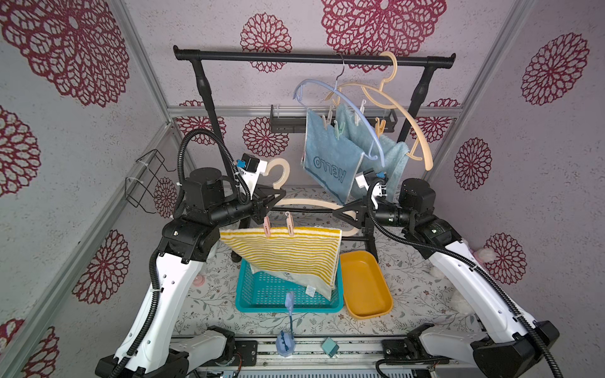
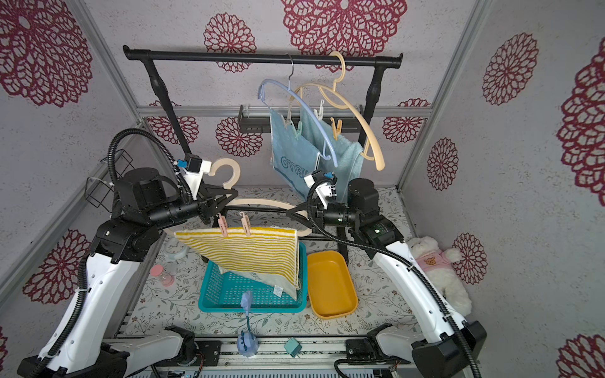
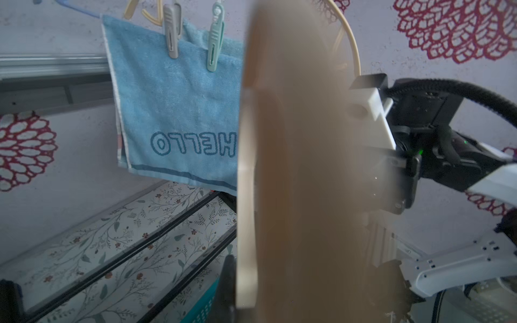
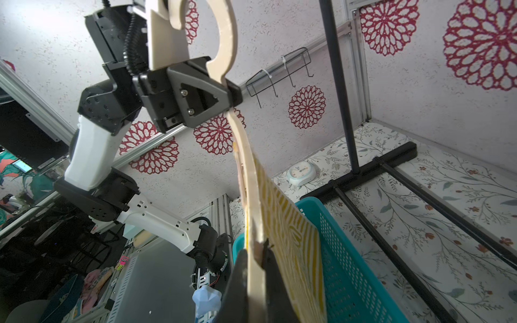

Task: Remove the clothespins securing towels to the hanger
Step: Pick up the hanger from the clothesline, then remove the clothespin from the hanger.

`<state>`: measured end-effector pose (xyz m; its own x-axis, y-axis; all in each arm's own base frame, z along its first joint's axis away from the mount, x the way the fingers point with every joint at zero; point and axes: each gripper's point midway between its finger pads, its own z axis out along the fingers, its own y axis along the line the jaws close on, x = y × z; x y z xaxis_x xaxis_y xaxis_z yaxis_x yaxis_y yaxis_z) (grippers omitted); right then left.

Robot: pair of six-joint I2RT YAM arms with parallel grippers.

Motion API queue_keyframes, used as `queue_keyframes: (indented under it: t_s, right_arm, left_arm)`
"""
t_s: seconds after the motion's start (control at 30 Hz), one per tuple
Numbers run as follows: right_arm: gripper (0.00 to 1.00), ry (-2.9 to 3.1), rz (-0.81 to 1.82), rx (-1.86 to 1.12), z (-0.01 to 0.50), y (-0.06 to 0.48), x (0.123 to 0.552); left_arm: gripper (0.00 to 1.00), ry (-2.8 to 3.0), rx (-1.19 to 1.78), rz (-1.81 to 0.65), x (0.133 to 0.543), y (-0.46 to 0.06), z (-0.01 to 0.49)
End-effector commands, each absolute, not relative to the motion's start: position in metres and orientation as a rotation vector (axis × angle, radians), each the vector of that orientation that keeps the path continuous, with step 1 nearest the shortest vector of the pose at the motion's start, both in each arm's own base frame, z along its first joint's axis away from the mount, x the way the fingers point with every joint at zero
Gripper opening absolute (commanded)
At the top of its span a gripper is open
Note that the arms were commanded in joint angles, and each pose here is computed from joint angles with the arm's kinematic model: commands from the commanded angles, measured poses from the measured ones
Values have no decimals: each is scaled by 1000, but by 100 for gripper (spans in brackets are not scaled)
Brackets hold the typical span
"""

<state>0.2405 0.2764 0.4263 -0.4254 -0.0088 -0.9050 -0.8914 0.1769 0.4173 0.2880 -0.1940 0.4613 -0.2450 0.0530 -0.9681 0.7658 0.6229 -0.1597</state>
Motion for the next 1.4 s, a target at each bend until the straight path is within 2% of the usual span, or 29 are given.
queue_keyframes:
  t_s: [0.0, 0.03, 0.07, 0.13, 0.17, 0.63, 0.9, 1.13, 1.37]
  right_arm:
    - [0, 1449, 1364, -951, 466, 274, 218]
    - [26, 1455, 1366, -947, 465, 274, 219]
    - [43, 1462, 1366, -945, 463, 273, 220]
    - [59, 1472, 1356, -934, 461, 269, 222]
    - [63, 1480, 1349, -921, 459, 266, 224]
    - [68, 1520, 1159, -801, 464, 225, 222]
    - [67, 1492, 1250, -866, 465, 225, 193]
    - [66, 1526, 1342, -969, 437, 264, 180]
    - [69, 1535, 1320, -1045, 423, 300, 200]
  left_arm:
    - [0, 1701, 667, -777, 293, -195, 460]
    - [0, 1702, 667, -781, 293, -196, 459]
    - [0, 1702, 665, -782, 294, -196, 459]
    - [0, 1706, 660, -782, 295, -195, 457]
    - [0, 1708, 658, -780, 296, -195, 457]
    - [0, 1712, 672, -659, 309, -188, 452]
    - [0, 1688, 717, -593, 312, -186, 457]
    - [0, 1624, 763, -661, 306, -197, 465]
    - [0, 1561, 832, -792, 289, -211, 474]
